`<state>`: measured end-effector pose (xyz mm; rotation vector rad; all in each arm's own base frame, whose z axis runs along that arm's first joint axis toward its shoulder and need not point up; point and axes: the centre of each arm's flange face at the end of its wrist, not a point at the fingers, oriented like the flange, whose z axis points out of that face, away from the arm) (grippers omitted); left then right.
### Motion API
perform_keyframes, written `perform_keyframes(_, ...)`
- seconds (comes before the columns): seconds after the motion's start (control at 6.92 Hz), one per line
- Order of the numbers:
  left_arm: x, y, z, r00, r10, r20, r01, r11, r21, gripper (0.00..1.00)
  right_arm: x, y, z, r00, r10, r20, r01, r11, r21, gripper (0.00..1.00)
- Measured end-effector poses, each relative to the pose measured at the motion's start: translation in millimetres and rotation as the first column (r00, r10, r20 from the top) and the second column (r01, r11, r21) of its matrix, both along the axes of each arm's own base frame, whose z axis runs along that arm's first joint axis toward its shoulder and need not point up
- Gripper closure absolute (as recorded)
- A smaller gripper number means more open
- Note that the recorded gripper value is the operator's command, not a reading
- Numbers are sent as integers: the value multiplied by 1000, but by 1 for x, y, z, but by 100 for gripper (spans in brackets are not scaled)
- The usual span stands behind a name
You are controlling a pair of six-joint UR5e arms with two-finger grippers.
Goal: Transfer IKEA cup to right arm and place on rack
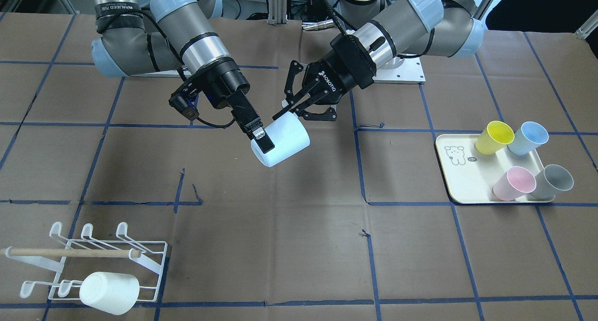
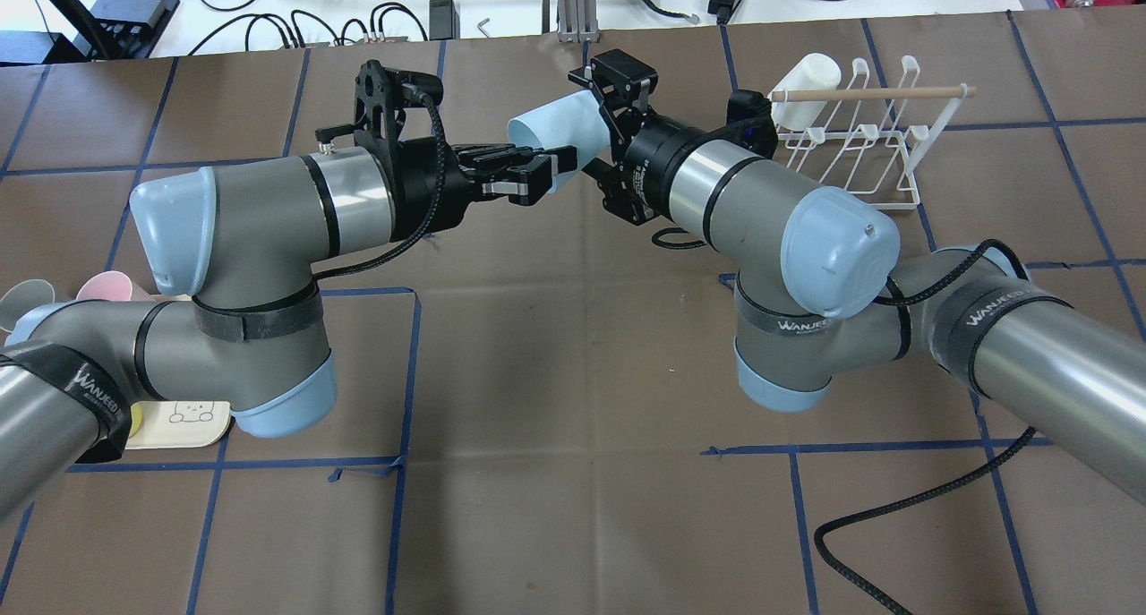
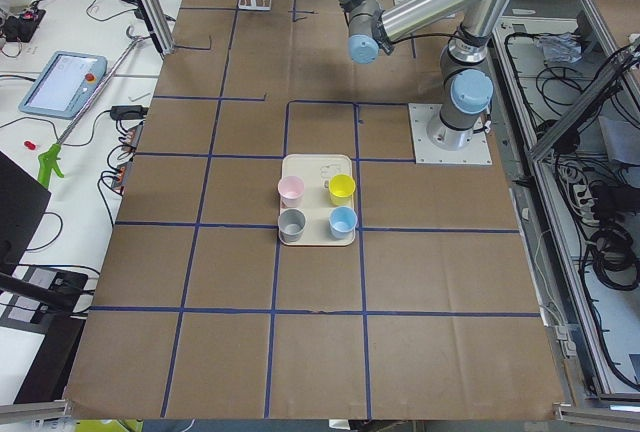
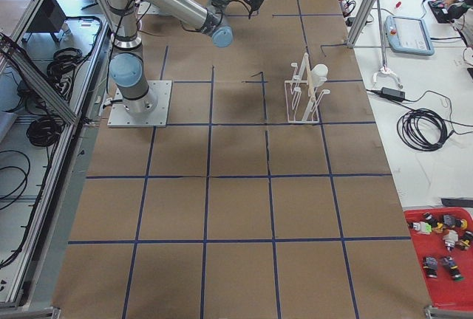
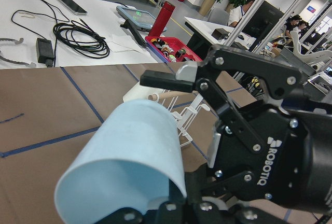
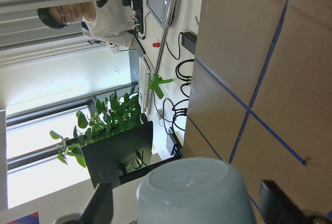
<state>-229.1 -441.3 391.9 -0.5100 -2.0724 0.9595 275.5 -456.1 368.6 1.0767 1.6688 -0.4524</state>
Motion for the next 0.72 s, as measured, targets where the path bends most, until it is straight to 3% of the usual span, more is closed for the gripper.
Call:
perform_keyframes(0.29,0,0,1,1000,2,-2,-2,1000,2,100,1,-1,0,1000,5,-4,-5,1000,-5,45)
perform_keyframes(0.43,0,0,1,1000,2,-3,-2,1000,2,100,2,0,0,1000,9,-6,-9,1000,-8,55)
perform_keyframes(0.58,0,0,1,1000,3,-3,-3,1000,2,96,2,0,0,1000,12,-7,-12,1000,-8,66)
perform_keyframes(0.72,0,0,2,1000,3,-4,-3,1000,3,85,3,0,0,1000,15,-11,-15,1000,-11,76)
